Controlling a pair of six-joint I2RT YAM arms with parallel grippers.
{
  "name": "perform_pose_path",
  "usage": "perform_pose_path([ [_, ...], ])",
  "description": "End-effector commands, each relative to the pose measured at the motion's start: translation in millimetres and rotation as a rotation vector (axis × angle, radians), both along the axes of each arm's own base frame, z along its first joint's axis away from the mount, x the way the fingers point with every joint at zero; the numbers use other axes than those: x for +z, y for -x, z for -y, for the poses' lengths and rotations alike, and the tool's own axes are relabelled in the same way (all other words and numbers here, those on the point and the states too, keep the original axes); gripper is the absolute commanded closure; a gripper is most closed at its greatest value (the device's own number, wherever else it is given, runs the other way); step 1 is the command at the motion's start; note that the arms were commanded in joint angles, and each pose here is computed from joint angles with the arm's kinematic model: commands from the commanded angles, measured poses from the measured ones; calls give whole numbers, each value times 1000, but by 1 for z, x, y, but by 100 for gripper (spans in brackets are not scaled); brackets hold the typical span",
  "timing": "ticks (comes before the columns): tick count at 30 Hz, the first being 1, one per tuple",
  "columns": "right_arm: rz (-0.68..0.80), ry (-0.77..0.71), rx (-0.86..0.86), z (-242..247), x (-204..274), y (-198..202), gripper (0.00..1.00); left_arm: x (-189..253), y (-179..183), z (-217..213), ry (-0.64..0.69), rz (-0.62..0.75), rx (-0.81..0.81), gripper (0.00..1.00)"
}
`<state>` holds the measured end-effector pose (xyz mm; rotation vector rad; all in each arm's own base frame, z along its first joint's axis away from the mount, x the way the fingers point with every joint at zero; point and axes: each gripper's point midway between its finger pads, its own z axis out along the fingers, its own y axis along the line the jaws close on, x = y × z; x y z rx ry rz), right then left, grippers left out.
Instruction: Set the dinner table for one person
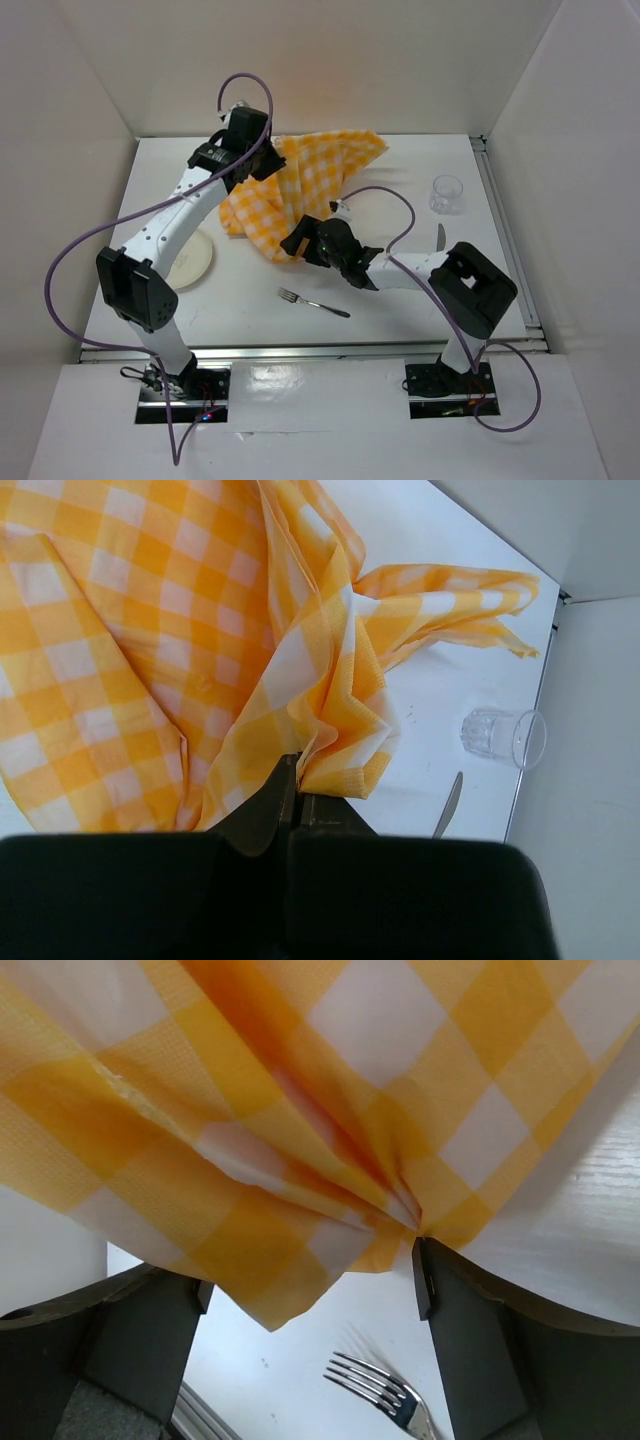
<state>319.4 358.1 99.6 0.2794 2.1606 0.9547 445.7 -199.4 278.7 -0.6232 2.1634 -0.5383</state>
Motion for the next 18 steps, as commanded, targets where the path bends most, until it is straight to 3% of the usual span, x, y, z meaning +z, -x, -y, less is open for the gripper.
perform_pose_path([
  [1, 32, -49, -42, -9, 21, -6, 9, 13, -4, 4, -6, 35, -19, 100],
  [2, 3, -64, -68, -12, 21, -10, 9, 13, -4, 5, -1, 33, -27, 100],
  [6, -64, 26, -126, -6, -1, -16, 36, 19, -3, 12, 13, 49, -45, 100],
  [7, -72, 51, -143, -2, -3, -17, 63, 24, -4, 13, 17, 59, -45, 100],
  [8, -64, 82, -183, 4, -1, -23, 79, 31, -5, 12, 10, 79, -55, 100],
  [10, -70, 178, -262, 28, -6, -24, 100, 30, -12, 19, -1, 90, -88, 100],
  [12, -2, 258, -300, 58, 6, -43, 100, 48, -19, 29, -10, 145, -159, 100],
  [14, 157, 350, -294, 84, 45, -68, 100, 72, -37, 38, -6, 214, -215, 100],
  [16, 317, 359, -374, 122, 106, -112, 100, 87, -47, 40, 12, 237, -261, 100],
  [17, 399, 432, -327, 133, 125, -127, 100, 115, -57, 41, 23, 309, -270, 100],
  [18, 492, 415, -383, 162, 175, -157, 100, 130, -60, 40, 44, 346, -282, 100],
])
